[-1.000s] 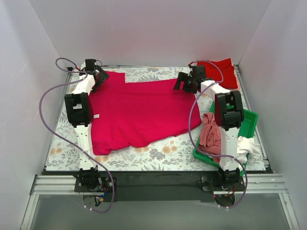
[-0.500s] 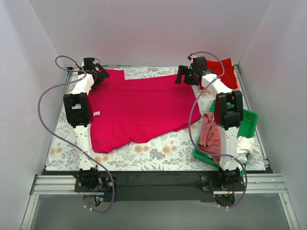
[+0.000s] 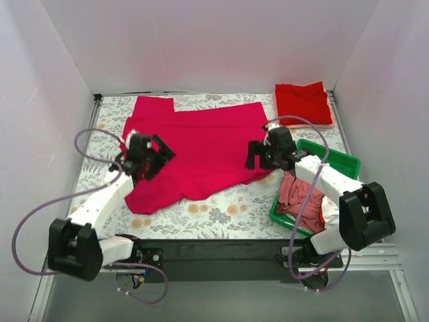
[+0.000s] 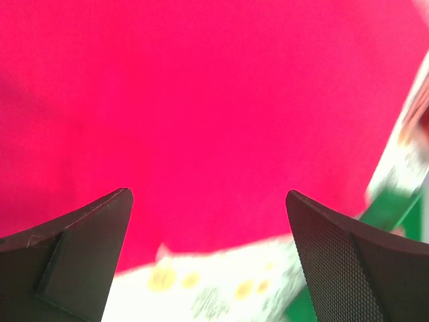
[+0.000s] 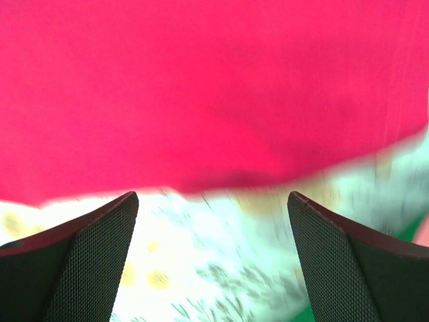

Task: Fold and stack the t-shirts
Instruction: Flatten the tshirt out

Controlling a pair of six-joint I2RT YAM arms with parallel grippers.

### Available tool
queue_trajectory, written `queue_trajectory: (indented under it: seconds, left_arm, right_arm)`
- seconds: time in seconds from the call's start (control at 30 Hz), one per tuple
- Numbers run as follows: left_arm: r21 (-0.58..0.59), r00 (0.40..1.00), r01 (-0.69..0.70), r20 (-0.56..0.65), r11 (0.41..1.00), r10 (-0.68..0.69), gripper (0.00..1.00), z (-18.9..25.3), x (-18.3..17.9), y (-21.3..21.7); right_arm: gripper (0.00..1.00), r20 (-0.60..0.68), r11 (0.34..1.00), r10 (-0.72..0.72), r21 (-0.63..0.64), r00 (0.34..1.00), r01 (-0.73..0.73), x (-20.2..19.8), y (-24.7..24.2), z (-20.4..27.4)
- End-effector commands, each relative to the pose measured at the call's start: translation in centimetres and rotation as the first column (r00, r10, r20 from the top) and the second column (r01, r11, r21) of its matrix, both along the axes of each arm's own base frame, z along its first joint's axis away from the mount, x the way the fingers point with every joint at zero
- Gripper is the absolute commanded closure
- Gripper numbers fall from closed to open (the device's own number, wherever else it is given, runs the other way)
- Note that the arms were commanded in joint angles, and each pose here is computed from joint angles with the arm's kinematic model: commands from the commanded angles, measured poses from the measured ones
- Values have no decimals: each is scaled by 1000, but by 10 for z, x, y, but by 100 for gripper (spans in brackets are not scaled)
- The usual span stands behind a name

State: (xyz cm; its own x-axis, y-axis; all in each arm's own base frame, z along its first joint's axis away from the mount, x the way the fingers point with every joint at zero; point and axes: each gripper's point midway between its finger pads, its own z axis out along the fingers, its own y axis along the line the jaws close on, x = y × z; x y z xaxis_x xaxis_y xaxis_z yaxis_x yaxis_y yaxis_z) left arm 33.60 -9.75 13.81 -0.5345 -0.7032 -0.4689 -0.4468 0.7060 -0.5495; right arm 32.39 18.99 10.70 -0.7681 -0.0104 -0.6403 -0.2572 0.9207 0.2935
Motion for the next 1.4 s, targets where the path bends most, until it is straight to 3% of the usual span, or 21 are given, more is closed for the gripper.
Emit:
queue_trajectory:
  seconds: [0.0, 0.1, 0.3, 0.37, 0.63, 0.87, 0.93, 1.0, 1.17, 1.37]
  left_arm:
    - [-125, 996, -16, -87, 992, 6, 2, -33, -69, -23]
    - [-165, 989, -1, -144, 986, -23, 2, -56, -122, -35]
    - [-101, 962, -72, -269, 992, 42, 7, -76, -161, -12]
    - [-64, 953, -123, -286, 990, 100, 10, -81, -164, -2]
    - [81, 904, -249, -337, 965, 261, 16, -103, -168, 25]
    - [186, 872, -322, -325, 928, 367, 33, -120, -162, 43]
    - [209, 869, -341, -303, 917, 392, 43, -121, -157, 49]
    - [224, 863, -357, -293, 907, 412, 52, -123, -151, 54]
    - [269, 856, -348, -299, 898, 421, 100, -123, -138, 62]
    - [304, 877, -331, -251, 893, 411, 100, -104, -121, 65]
  right_arm:
    - [3, -39, 995, -94, 15, 995, 95, -25, -17, -16]
    - [3, -50, 994, -108, 8, 993, 108, -40, -26, -27]
    - [7, -76, 994, -111, 8, 991, 112, -50, -28, -46]
    - [14, -71, 994, -110, 3, 991, 110, -46, -27, -48]
    - [18, -94, 995, -104, -8, 990, 103, -28, -18, -61]
    - [25, -133, 995, -102, -34, 986, 99, -21, -14, -78]
    - [33, -136, 994, -104, -36, 985, 100, -19, -14, -79]
    - [49, -136, 994, -106, -39, 985, 102, -16, -13, -79]
    - [81, -117, 992, -123, -52, 986, 117, -11, -16, -77]
    - [99, -76, 993, -115, -50, 990, 112, -2, -14, -64]
